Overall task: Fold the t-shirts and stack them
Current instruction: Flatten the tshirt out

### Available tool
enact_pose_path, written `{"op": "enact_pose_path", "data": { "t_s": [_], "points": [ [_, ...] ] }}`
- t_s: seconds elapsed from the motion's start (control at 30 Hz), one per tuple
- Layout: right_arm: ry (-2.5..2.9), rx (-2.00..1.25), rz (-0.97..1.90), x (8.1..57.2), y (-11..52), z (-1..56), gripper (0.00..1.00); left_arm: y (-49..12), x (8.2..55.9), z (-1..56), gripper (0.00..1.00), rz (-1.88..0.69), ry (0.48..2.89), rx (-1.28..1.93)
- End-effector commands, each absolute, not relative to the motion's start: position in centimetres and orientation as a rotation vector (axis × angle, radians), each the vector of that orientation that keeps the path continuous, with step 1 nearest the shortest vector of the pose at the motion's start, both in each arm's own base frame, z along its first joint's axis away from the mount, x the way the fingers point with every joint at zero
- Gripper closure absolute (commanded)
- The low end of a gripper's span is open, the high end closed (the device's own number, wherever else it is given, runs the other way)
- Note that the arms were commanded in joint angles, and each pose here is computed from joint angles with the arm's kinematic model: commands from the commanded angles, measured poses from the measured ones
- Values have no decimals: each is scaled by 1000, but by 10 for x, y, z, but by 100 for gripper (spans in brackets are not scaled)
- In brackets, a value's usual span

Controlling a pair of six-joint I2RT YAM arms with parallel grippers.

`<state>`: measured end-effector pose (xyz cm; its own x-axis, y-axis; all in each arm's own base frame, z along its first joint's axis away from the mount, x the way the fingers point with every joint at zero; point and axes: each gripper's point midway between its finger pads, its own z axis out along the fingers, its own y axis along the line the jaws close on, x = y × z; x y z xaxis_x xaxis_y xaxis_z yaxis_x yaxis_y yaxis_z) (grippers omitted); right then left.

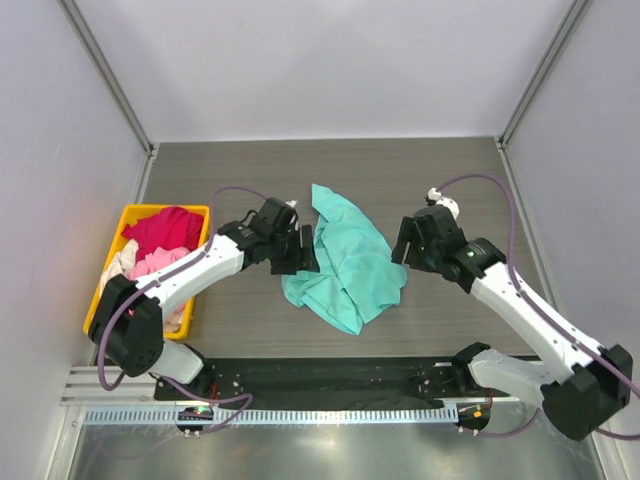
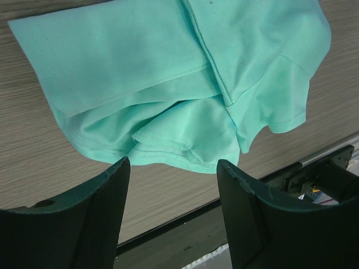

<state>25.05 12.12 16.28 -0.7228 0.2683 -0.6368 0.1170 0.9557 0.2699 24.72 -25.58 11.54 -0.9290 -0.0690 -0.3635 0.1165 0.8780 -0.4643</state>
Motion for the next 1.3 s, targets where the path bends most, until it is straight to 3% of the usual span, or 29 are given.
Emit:
{"op": "enact_pose_path", "data": {
  "t_s": [0.0,0.13,0.23,0.53,0.9,1.0,1.07,1.1,1.27],
  "points": [
    [2375,293,294,271,135,158,29,-245,251,120,36,-636,2638,31],
    [2436,379,284,273,140,133,34,-240,245,106,36,-643,2642,-40],
    [2491,476,288,259,138,109,35,-253,233,109,37,-782,2636,-35],
    [2504,691,376,224,133,66,36,-259,205,74,35,-778,2698,-54],
    [2459,719,563,221,150,45,41,-245,223,37,45,-570,2717,-148],
    [2443,725,545,222,146,44,53,-243,229,30,48,-513,2725,-154],
    [2431,705,523,223,142,46,78,-239,235,25,52,-465,2760,-154],
    [2407,704,476,226,135,52,99,-231,238,23,53,-427,2780,-157],
    [2322,708,212,228,92,77,99,-197,306,32,55,-335,2720,-286]
  ]
}}
